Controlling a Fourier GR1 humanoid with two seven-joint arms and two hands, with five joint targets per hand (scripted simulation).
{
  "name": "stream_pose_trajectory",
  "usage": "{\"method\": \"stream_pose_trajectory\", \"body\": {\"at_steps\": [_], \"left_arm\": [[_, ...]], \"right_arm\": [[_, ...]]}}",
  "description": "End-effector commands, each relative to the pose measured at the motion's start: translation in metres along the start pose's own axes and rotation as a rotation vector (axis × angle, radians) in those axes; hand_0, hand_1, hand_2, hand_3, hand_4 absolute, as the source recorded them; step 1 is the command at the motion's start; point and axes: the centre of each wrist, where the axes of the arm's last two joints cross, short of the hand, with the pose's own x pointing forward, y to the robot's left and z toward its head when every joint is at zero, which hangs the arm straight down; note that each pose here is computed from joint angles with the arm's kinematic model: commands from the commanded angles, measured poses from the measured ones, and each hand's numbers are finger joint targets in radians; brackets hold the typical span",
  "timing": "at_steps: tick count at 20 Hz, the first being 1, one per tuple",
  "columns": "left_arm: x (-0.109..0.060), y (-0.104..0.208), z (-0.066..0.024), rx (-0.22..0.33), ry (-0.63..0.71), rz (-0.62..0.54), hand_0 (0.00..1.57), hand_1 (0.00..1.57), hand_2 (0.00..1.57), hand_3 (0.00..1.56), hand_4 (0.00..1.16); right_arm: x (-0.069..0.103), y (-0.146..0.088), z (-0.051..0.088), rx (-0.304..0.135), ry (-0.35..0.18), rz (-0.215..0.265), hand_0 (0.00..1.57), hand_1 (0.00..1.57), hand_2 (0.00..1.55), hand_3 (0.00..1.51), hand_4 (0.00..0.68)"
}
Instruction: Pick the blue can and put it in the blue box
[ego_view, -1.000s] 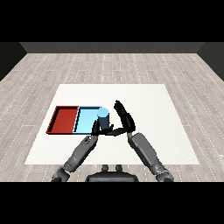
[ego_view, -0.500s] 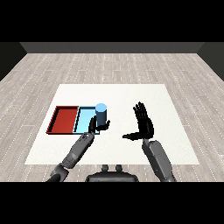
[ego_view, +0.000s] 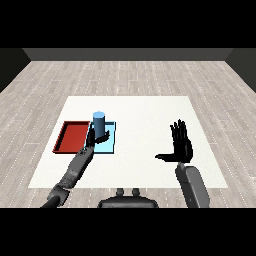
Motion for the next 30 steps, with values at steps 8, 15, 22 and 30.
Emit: {"method": "stream_pose_trajectory", "body": {"at_steps": [8,15,22,30], "left_arm": [[-0.02,0.057,-0.0353,0.129,0.286,-0.158,1.57,1.57,1.57,1.49,1.05],[-0.037,0.059,-0.0302,0.09,0.467,-0.304,1.56,1.56,1.47,1.29,0.97],[-0.054,0.024,-0.0107,0.004,0.605,-0.374,1.5,1.5,1.4,0.54,0.85],[-0.064,0.028,-0.0021,-0.039,0.671,-0.382,0.0,0.0,0.0,0.0,0.59]], "right_arm": [[-0.017,-0.003,-0.017,-0.036,0.027,0.041,0.0,0.0,0.0,0.0,0.0],[-0.02,-0.019,-0.016,-0.089,0.045,0.014,0.0,0.0,0.0,0.0,0.0],[-0.036,-0.029,-0.004,-0.091,0.056,0.002,0.0,0.0,0.0,0.0,0.0],[-0.039,-0.016,-0.007,-0.089,0.057,-0.011,0.0,0.0,0.0,0.0,0.0]]}}
